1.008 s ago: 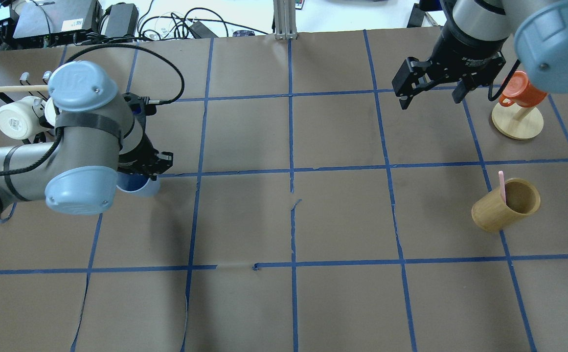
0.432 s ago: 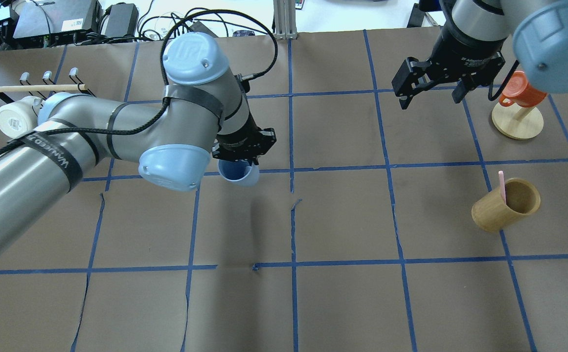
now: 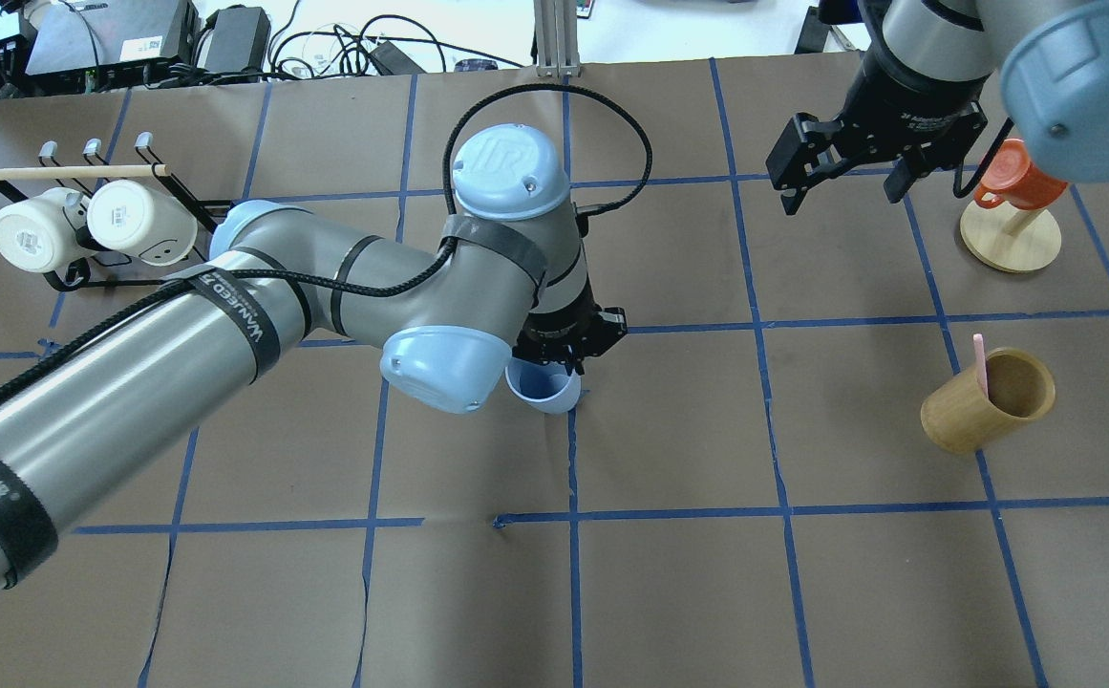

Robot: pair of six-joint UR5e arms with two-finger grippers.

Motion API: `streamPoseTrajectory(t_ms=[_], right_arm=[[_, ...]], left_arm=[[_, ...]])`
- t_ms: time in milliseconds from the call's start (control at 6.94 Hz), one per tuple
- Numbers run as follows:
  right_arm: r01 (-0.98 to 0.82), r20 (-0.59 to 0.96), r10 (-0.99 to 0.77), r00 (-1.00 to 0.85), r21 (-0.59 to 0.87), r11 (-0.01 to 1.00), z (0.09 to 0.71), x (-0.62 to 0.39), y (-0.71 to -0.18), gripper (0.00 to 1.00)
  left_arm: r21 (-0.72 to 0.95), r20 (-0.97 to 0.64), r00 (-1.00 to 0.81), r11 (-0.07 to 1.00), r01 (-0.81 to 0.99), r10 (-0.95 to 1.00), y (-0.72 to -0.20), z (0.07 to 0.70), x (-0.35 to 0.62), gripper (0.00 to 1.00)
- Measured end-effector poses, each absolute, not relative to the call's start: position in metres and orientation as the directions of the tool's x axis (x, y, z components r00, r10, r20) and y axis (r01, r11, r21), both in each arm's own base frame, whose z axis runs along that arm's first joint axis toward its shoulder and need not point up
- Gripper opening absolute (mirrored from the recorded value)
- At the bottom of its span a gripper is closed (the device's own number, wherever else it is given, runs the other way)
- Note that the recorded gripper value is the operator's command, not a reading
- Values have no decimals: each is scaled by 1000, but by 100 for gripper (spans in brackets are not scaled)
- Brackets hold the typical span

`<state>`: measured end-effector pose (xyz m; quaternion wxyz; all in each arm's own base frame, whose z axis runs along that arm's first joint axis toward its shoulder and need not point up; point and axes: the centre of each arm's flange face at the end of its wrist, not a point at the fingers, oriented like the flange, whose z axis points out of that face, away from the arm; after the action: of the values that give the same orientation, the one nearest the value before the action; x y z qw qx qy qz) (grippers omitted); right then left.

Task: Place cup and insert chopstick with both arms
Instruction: 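Carry the blue cup toward the table center and set it down, then release the cup and raise the left gripper while right gripper nears bamboo cup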

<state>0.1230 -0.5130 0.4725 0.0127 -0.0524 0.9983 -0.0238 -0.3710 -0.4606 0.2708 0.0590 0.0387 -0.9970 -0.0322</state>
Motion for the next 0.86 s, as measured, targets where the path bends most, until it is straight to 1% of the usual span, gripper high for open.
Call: streamPoseTrajectory(t_ms=[144,432,720,864], right_arm=[[-104,-22,-105,-994,-47,993,473,123,-513,100],[-104,-22,-105,-994,-46,993,472,123,-512,100],[-104,-23,-105,-994,-46,994,472,123,-512,100],[-105,-21,-106,-994,-48,993,471,122,-513,100]], left_arm=[[87,119,-991,995,-57,-67,-456,262,-380,99],[75,128,-991,997,-34,-43,-453,268,-385,100],[-5,141,-989,999,-55,-53,-474,314,-359,100],[-36,136,-989,998,-59,-53,-490,352,-331,100]])
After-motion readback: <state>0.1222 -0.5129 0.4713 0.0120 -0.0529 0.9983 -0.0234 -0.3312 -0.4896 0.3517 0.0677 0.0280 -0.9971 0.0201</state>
